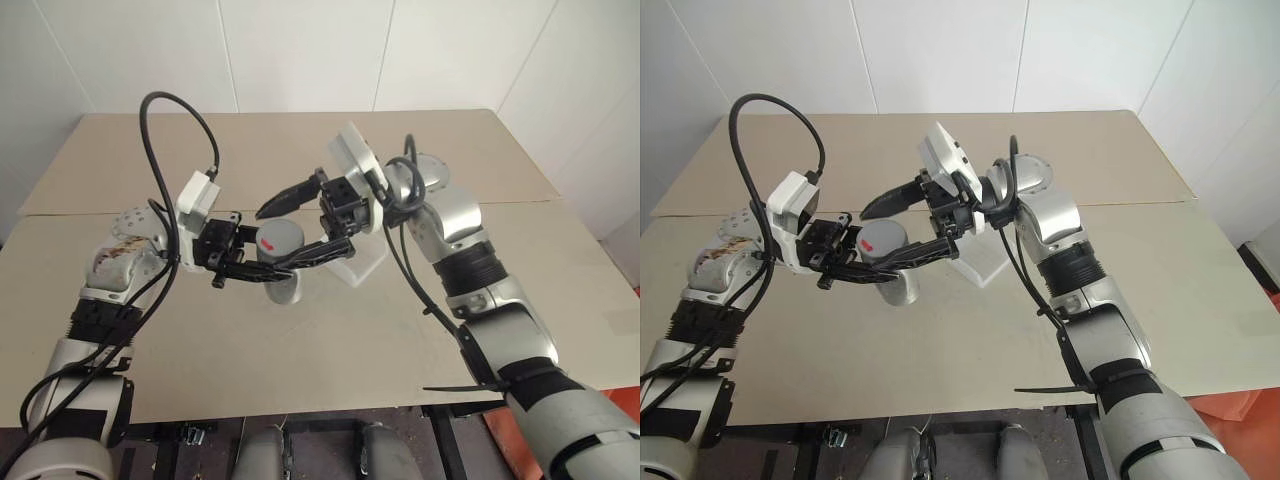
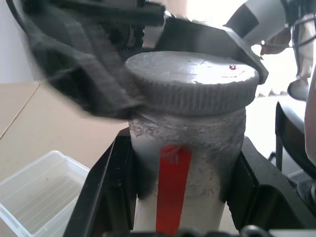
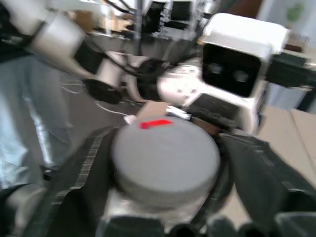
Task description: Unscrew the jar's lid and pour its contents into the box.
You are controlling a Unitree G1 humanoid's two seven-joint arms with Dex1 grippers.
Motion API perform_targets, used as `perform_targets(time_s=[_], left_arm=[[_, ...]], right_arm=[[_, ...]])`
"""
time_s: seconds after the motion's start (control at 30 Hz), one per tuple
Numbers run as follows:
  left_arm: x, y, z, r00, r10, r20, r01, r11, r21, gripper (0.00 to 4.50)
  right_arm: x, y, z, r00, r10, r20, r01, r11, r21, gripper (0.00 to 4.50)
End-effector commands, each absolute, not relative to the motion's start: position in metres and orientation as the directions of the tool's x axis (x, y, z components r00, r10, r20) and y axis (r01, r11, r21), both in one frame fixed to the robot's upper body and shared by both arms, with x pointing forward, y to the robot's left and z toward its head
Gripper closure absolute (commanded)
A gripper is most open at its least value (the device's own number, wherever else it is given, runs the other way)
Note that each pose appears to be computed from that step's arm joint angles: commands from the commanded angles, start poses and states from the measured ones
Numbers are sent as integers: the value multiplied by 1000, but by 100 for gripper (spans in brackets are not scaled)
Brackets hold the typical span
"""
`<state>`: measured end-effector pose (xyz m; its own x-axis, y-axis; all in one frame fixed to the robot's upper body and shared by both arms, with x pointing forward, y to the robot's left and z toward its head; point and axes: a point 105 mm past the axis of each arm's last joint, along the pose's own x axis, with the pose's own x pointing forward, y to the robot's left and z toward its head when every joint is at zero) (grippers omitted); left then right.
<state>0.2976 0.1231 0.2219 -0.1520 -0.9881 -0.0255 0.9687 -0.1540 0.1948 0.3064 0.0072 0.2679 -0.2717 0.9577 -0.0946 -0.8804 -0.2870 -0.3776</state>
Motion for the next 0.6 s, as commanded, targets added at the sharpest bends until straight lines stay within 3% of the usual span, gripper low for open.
perform_targets(time_s=[0.03, 0.2, 0.37, 0.6], left_arm=[[304, 130, 238, -88, -996, 24, 958, -78, 274, 231], [316, 138, 233, 67, -994, 85, 957, 88, 275, 231], [316, 134, 229, 90, -990, 105, 957, 116, 266, 231], [315, 129, 230, 84, -991, 106, 956, 110, 272, 231]], right_arm=[[306, -16, 284, -123, 992, 3, -893, -109, -437, 5], [293, -33, 286, 72, 994, 84, -921, 99, -378, 5], [283, -12, 286, 180, 980, 82, -918, 198, -344, 5], [305, 22, 277, 329, 944, 23, -897, 320, -304, 5]])
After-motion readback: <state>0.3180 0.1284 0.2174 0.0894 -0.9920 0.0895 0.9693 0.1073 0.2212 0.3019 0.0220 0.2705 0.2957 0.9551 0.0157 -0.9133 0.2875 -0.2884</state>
